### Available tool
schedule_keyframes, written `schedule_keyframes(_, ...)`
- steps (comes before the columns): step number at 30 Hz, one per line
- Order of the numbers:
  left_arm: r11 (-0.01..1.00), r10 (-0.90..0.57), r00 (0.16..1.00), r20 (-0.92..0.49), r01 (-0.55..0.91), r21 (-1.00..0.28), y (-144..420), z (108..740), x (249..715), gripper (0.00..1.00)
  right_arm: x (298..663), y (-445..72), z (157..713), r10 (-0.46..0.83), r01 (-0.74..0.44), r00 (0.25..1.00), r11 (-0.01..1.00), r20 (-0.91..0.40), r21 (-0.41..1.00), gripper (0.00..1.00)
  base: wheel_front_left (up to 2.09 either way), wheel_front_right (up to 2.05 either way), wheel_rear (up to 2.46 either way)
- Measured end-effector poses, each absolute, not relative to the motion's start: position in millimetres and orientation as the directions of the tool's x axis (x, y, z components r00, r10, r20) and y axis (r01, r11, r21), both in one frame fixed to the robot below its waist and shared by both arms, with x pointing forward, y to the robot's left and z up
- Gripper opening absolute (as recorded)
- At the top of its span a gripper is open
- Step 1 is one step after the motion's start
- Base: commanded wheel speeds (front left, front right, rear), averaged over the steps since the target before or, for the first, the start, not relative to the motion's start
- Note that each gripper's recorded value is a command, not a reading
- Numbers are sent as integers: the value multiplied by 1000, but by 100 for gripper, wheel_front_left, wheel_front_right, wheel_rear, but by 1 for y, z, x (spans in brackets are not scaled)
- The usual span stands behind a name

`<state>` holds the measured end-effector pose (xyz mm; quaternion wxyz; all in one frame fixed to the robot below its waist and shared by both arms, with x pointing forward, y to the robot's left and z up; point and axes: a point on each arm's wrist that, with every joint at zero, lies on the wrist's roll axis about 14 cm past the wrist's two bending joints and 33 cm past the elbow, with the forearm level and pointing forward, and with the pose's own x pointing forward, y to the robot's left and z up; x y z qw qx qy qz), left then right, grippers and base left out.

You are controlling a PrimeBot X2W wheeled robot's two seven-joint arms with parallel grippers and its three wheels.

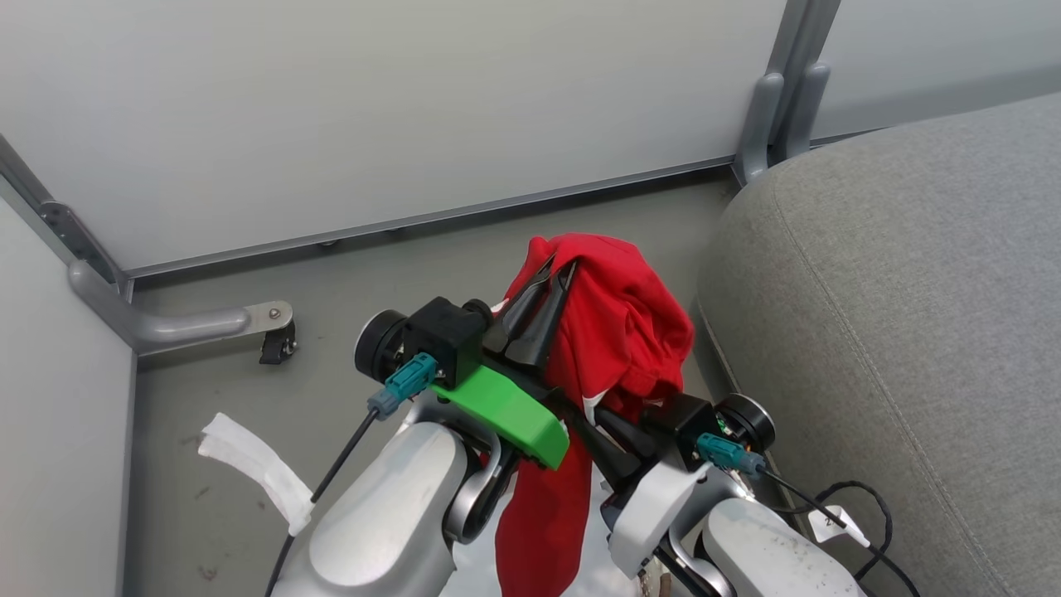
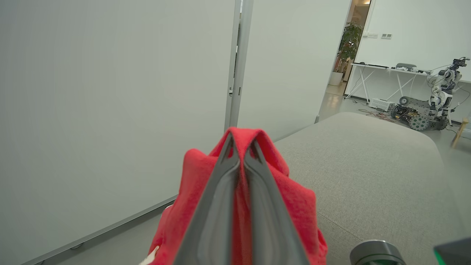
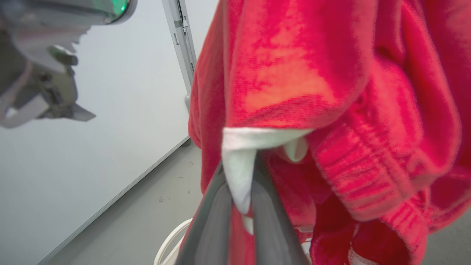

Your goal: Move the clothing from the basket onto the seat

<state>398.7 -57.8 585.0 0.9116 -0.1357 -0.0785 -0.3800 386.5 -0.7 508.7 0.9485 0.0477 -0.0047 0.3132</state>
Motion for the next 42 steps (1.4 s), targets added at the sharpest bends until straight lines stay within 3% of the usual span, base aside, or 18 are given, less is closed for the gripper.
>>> schedule_keyframes(1, 674, -672, 699, 246, 714, -189, -58, 585, 399, 0, 387, -2, 509, 590, -591, 807, 802, 40, 88, 0, 0, 0, 0)
schedule_keyframes(2, 674, -671, 699, 247, 714, -190, -59, 585, 400, 41, 387, -4, 510, 585, -587, 810, 805, 42, 89, 0, 0, 0, 0)
schedule_keyframes(3, 673, -673, 697, 247, 715, -188, -59, 585, 400, 100, 387, -6, 511, 579, -581, 814, 809, 46, 91, 0, 0, 0, 0)
schedule_keyframes(18, 641, -722, 654, 225, 755, -139, -86, 571, 408, 100, 387, -65, 531, 413, -425, 903, 898, 119, 113, 0, 0, 0, 0)
schedule_keyframes(33, 552, -801, 573, 172, 819, -157, -125, 534, 410, 100, 363, -186, 549, 52, -70, 983, 992, 175, 101, 0, 0, 0, 0)
schedule_keyframes(38, 459, -860, 484, 159, 871, -174, -155, 523, 390, 100, 352, -233, 564, -83, 73, 974, 996, 213, 57, 0, 0, 0, 0)
schedule_keyframes(42, 410, -885, 443, 145, 888, -208, -167, 511, 382, 100, 354, -249, 566, -120, 124, 970, 992, 212, -6, 0, 0, 0, 0)
